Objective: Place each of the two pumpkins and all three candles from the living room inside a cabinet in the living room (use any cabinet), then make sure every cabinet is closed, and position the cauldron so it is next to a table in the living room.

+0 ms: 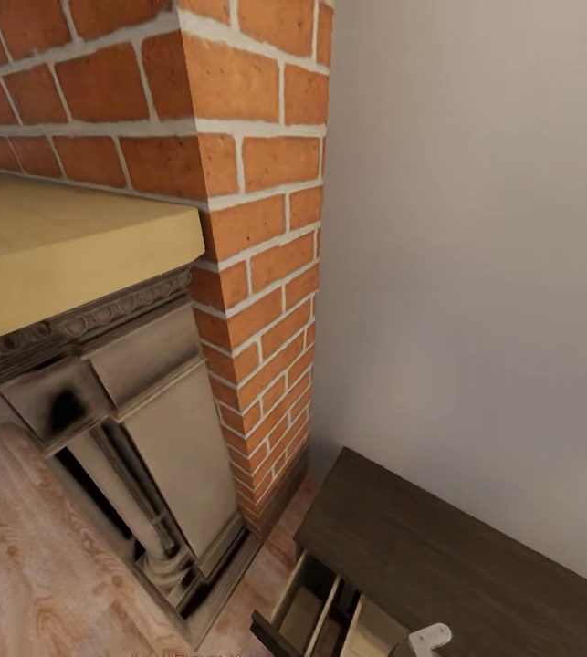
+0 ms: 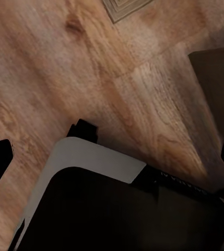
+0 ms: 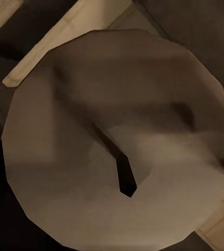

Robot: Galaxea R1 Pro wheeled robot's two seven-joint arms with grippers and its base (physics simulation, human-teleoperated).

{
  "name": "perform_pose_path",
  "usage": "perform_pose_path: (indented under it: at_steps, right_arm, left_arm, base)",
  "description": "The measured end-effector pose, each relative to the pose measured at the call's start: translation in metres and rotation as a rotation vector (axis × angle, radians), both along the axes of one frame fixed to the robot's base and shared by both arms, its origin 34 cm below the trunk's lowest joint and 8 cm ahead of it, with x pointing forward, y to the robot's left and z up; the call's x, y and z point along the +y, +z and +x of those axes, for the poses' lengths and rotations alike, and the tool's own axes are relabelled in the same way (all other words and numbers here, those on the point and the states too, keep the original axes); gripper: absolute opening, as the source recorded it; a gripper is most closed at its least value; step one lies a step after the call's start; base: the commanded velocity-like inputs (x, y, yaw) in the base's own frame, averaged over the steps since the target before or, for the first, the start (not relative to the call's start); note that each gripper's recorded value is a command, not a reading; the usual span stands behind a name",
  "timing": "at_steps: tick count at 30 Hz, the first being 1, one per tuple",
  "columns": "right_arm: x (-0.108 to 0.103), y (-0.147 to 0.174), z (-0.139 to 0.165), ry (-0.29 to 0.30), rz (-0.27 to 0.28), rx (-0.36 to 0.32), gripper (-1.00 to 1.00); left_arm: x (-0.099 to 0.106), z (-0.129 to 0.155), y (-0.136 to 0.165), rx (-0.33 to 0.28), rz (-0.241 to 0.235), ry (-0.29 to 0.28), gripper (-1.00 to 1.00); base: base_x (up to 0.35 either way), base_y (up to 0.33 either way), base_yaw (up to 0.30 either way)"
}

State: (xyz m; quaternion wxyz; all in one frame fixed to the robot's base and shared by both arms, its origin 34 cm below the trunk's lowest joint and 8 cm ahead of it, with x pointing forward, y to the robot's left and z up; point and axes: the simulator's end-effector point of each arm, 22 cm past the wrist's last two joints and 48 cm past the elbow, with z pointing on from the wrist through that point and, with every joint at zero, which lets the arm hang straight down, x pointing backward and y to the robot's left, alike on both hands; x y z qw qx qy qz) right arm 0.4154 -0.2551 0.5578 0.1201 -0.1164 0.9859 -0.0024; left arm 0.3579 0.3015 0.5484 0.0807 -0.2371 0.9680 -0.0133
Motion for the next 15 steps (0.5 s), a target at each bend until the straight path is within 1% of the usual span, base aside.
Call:
perform_pose_path:
  at_steps: [7,15]
  right_arm:
    - [0.005,-0.007,-0.03,0.004,0.007,0.049,-1.0]
    - [0.005,-0.007,-0.032,0.004,0.008,0.052,-1.0]
  left_arm:
    - [0.002,-0.008,-0.001,0.01,0.002,0.0,1.0]
    - [0.003,-0.008,-0.001,0.01,0.004,0.001,1.0]
  base:
    - [0.0,0.0,0.286]
    - [0.0,0.0,0.286]
